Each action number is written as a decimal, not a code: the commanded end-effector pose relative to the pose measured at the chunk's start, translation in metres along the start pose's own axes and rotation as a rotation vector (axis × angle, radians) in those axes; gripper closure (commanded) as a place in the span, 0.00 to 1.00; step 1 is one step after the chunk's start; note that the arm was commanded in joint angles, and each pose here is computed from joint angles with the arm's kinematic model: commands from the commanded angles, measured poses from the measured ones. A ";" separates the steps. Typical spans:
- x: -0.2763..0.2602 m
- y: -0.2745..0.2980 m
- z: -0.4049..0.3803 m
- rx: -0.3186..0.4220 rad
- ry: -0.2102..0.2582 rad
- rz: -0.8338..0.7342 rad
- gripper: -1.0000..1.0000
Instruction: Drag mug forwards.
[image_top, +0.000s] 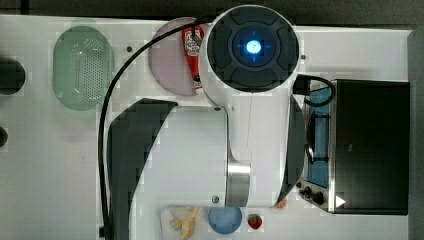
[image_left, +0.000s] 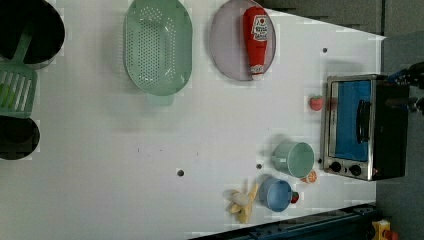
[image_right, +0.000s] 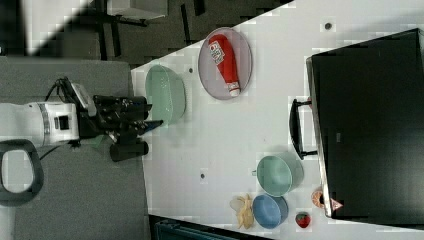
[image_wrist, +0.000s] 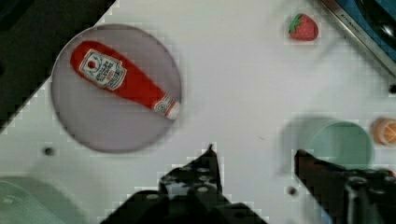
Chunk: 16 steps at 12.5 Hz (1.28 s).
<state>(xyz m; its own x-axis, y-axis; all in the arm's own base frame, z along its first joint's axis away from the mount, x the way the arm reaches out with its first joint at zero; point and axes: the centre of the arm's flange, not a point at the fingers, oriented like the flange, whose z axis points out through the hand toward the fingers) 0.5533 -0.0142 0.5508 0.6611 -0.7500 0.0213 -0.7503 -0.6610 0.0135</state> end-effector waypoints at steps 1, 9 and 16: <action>-0.070 0.139 -0.072 -0.003 -0.023 0.078 0.21; -0.037 0.134 0.035 -0.019 -0.060 0.127 0.00; -0.012 0.134 0.193 -0.061 -0.067 0.530 0.00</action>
<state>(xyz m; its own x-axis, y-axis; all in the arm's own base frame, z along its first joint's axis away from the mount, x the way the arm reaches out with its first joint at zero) 0.4409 -0.0811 0.3322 0.3271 -0.9416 -0.0804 -0.9319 -0.3355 0.1377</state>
